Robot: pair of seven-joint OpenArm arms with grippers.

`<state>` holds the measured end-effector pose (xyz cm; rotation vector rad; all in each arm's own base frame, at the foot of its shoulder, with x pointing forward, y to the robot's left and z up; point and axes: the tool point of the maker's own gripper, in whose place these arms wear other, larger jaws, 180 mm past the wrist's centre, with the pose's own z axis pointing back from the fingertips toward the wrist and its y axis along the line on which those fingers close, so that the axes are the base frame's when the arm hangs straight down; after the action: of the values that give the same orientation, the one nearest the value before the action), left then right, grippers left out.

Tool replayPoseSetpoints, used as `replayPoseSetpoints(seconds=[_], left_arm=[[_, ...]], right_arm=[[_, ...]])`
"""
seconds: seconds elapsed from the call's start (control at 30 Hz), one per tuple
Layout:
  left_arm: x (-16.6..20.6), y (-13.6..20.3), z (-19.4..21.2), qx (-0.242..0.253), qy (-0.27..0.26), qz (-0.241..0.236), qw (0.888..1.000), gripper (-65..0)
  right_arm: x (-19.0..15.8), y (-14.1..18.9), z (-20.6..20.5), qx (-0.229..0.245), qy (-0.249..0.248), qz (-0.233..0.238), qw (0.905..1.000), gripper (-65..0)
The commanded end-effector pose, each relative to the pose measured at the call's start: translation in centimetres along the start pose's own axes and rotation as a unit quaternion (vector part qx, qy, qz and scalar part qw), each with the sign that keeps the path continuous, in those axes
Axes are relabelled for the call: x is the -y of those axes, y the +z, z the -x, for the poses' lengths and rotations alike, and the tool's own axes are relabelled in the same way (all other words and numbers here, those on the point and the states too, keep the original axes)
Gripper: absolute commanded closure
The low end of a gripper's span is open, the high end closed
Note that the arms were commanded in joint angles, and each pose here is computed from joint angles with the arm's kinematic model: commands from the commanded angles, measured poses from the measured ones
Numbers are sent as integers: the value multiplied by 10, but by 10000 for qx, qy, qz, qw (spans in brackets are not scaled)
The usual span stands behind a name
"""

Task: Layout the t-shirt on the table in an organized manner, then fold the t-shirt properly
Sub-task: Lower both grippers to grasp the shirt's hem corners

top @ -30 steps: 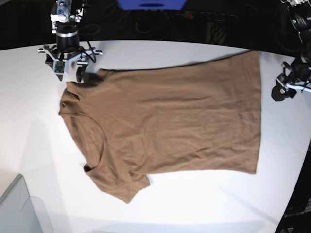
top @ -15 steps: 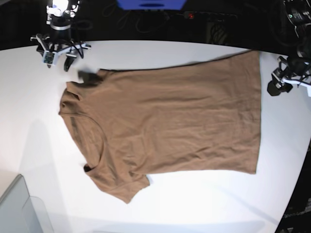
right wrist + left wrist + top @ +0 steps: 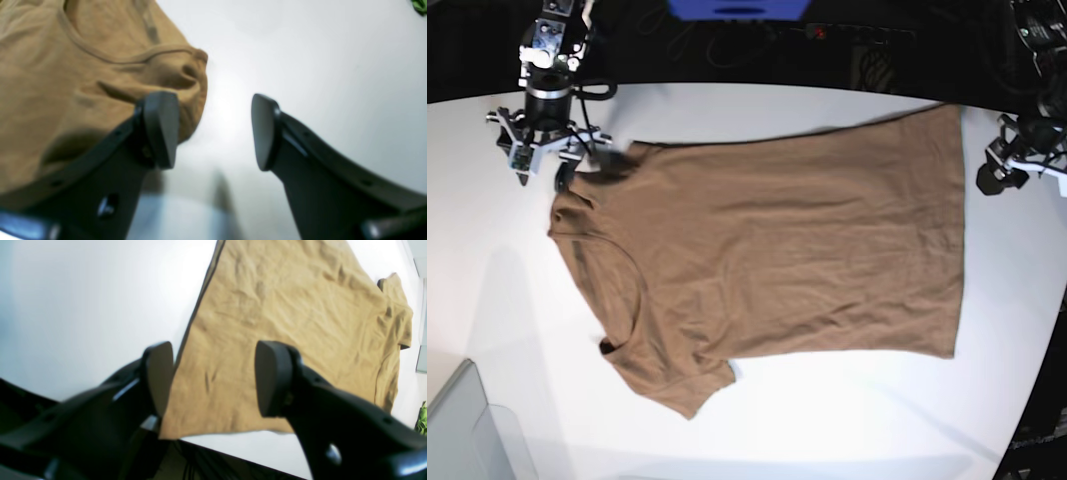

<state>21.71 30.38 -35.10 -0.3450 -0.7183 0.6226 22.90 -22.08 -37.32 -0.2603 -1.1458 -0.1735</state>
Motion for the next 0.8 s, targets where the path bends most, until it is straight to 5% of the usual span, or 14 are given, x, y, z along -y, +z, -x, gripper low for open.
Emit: replayPoseSetpoints(seconds=[0.0,0.4,0.77], left_arm=[[3,4,-6,65,-27,64,10000,-378],[10,-6,26,-30,524,204,9984,-379],[-10,-16,50,-287,746,-143,9967,-379]], right_arm=[[-7,-1,-22,363,-27,-97,9993,-356],[-24,-14,-87,1194,-258,-185,9923,-356],[-61,-7,-40,572,-226,-701,9956,-413]])
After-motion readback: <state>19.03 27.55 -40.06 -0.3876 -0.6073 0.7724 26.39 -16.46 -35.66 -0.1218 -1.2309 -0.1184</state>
